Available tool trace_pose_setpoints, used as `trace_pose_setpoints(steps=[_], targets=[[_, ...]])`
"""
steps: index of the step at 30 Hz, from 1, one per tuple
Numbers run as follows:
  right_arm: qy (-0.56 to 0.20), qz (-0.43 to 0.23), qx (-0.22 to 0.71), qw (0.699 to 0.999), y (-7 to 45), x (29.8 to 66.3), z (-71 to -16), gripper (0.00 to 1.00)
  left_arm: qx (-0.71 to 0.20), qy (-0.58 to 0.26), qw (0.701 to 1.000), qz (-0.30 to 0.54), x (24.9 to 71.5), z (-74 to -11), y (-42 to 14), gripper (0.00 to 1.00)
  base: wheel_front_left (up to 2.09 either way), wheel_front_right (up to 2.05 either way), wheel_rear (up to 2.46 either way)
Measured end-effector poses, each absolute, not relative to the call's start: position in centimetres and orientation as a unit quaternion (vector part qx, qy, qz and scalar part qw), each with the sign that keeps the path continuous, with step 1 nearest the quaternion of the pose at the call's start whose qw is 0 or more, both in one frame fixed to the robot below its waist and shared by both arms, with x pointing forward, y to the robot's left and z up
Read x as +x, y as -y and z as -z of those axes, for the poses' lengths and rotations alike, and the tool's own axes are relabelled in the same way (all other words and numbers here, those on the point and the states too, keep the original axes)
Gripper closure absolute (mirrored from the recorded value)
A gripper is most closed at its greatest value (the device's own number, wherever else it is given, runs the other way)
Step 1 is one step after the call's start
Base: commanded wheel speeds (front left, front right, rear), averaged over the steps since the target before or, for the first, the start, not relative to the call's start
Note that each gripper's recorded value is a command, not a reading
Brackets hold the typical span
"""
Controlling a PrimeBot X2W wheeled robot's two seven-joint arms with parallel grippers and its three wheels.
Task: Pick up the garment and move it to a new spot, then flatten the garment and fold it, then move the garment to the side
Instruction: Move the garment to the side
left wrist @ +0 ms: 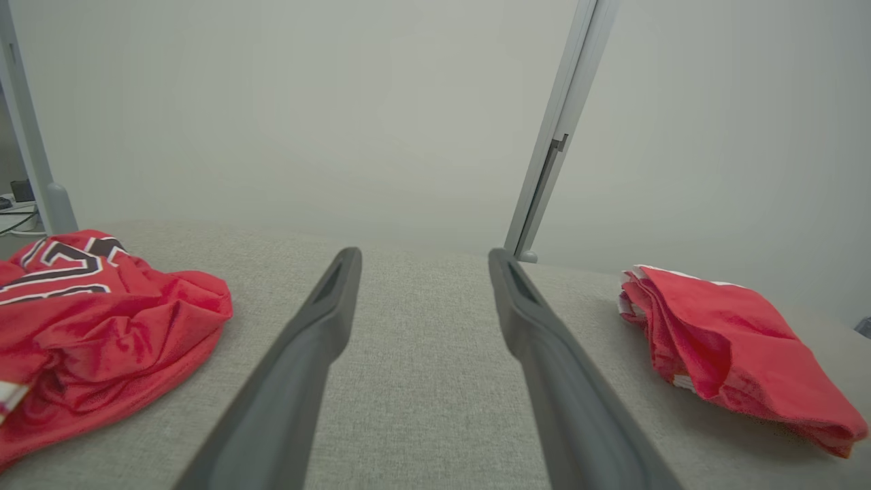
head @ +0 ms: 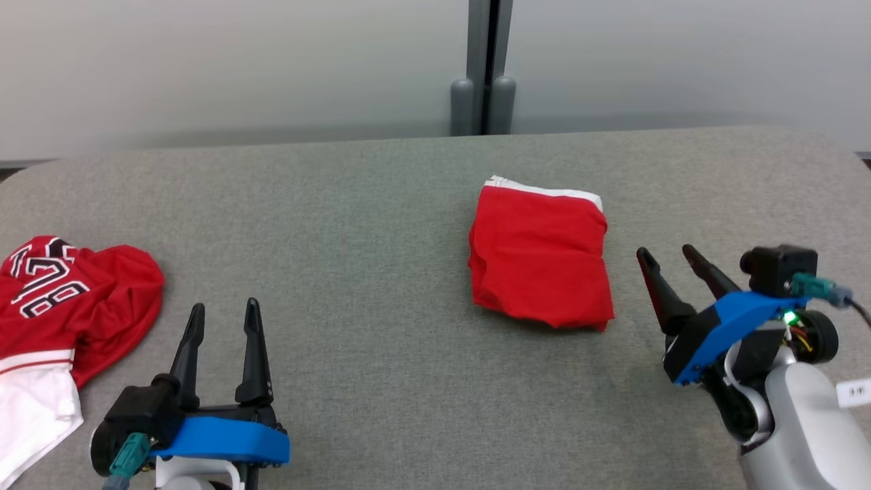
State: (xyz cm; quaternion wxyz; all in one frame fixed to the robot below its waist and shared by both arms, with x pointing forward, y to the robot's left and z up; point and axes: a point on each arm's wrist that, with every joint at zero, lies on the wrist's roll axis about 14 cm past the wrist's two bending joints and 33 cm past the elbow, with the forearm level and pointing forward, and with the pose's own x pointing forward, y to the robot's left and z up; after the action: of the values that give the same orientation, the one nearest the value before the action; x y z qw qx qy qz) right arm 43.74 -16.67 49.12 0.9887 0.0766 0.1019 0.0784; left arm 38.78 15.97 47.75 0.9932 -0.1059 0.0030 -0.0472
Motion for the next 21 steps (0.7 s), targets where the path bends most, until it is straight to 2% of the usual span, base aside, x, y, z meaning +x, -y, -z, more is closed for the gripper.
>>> trace_pose_setpoints(steps=[9,18,19,20,21], targets=[[-0.273,-0.110,0.097,0.951,14.4,48.7,-43.7,0.00,-0.105,-0.010,0.994,0.025,39.6,-47.0,-17.5,0.00,0.00,0.00,0.00],[-0.372,-0.119,0.111,0.914,11.3,48.7,-37.8,0.00,-0.104,-0.019,0.994,-0.010,38.7,-46.3,-19.7,0.00,0.00,0.00,0.00],[-0.380,-0.120,0.092,0.913,11.6,48.6,-37.5,0.52,-0.103,-0.019,0.994,-0.012,38.7,-46.4,-19.8,0.00,0.00,0.00,0.00],[-0.379,-0.120,0.087,0.913,11.7,48.7,-37.6,0.90,-0.103,-0.018,0.994,-0.013,38.7,-46.4,-19.7,0.00,0.00,0.00,0.00],[-0.378,-0.120,0.081,0.915,11.9,48.7,-37.6,1.00,-0.103,-0.017,0.994,-0.011,38.8,-46.5,-19.7,0.00,0.00,0.00,0.00]])
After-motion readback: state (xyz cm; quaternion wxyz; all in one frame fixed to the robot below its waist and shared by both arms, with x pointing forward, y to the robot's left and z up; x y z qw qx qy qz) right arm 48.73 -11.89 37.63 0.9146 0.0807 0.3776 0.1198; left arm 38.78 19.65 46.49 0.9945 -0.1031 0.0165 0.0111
